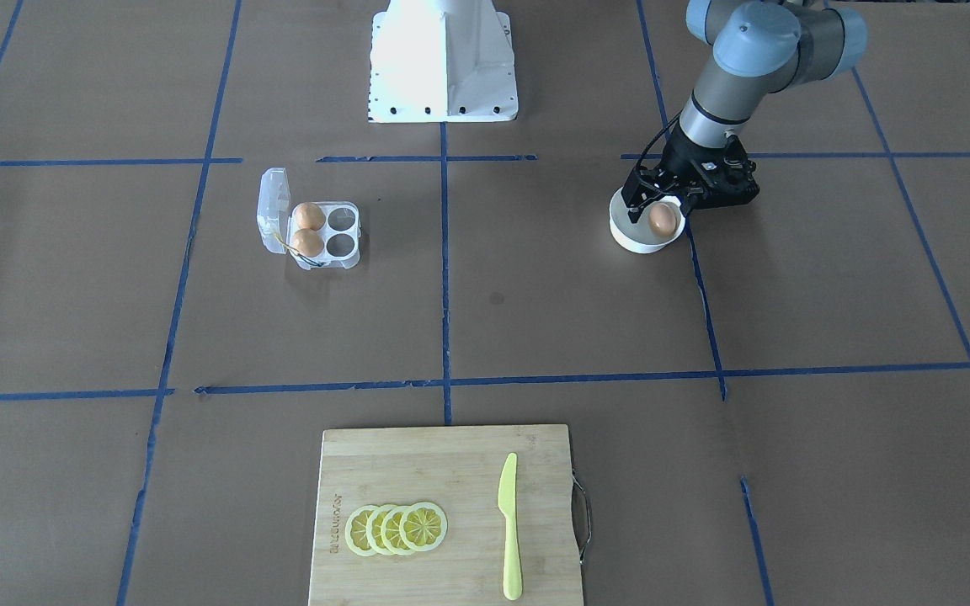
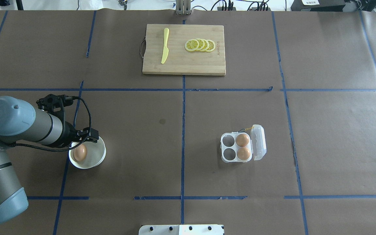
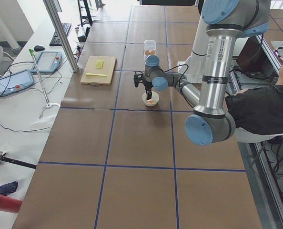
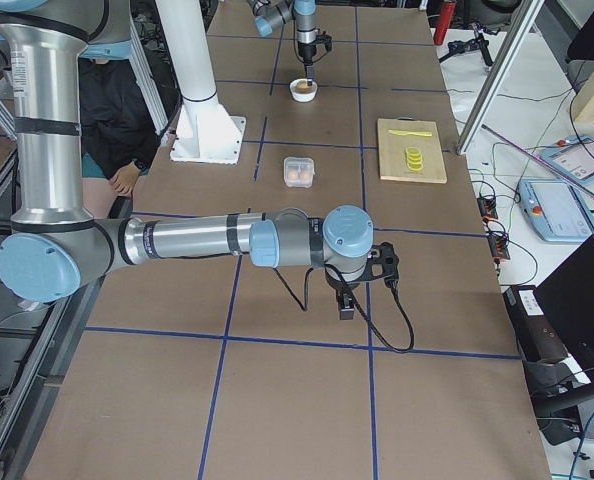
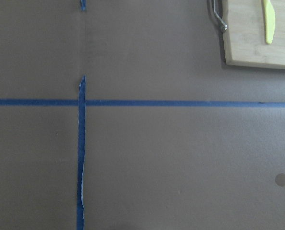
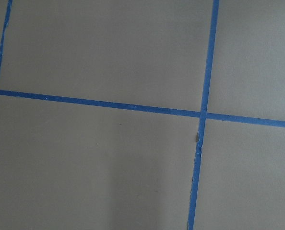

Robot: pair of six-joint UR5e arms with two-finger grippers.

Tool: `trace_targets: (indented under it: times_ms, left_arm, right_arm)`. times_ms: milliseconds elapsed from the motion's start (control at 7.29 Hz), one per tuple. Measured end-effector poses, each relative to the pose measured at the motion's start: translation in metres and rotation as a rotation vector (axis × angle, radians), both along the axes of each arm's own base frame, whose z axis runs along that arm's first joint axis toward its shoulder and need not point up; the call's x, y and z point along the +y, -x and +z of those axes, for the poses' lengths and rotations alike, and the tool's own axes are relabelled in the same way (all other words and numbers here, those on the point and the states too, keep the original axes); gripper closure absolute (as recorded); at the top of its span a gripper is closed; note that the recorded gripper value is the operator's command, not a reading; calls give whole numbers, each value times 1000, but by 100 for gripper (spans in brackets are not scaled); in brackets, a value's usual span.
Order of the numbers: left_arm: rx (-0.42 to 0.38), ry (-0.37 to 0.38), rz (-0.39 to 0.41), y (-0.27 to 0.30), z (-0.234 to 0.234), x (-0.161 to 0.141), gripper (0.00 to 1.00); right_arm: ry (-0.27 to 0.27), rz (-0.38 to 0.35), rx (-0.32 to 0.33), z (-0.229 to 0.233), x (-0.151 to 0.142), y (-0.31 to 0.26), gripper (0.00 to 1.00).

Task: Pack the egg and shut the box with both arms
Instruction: 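Move the left gripper down over the brown egg in the white bowl, then close the left gripper on the brown egg inside the bowl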

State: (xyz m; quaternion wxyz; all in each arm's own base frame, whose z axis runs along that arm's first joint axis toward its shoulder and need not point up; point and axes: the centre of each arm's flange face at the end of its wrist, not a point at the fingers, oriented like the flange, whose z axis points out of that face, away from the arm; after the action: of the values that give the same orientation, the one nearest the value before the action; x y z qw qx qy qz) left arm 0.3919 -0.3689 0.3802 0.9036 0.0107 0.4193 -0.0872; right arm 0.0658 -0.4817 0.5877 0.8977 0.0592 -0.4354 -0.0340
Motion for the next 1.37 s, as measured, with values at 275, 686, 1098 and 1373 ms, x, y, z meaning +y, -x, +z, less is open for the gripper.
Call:
trace_targets:
  times_ms: [275,686,1098,1373]
  left_arm:
    - [-17,10,12,-7,5,5,14]
    - [-36,20,15,-12,13,4,14]
    - [-40,23,25,-17,15,8,14]
    - [-46,22,31,-25,17,9,14]
  right_arm:
    - [2,1,0,0,0,0,0]
    - [2,1,0,0,0,0,0]
    - [2,2,0,0,0,-1,0]
    - [1,2,0,0,0,-1,0]
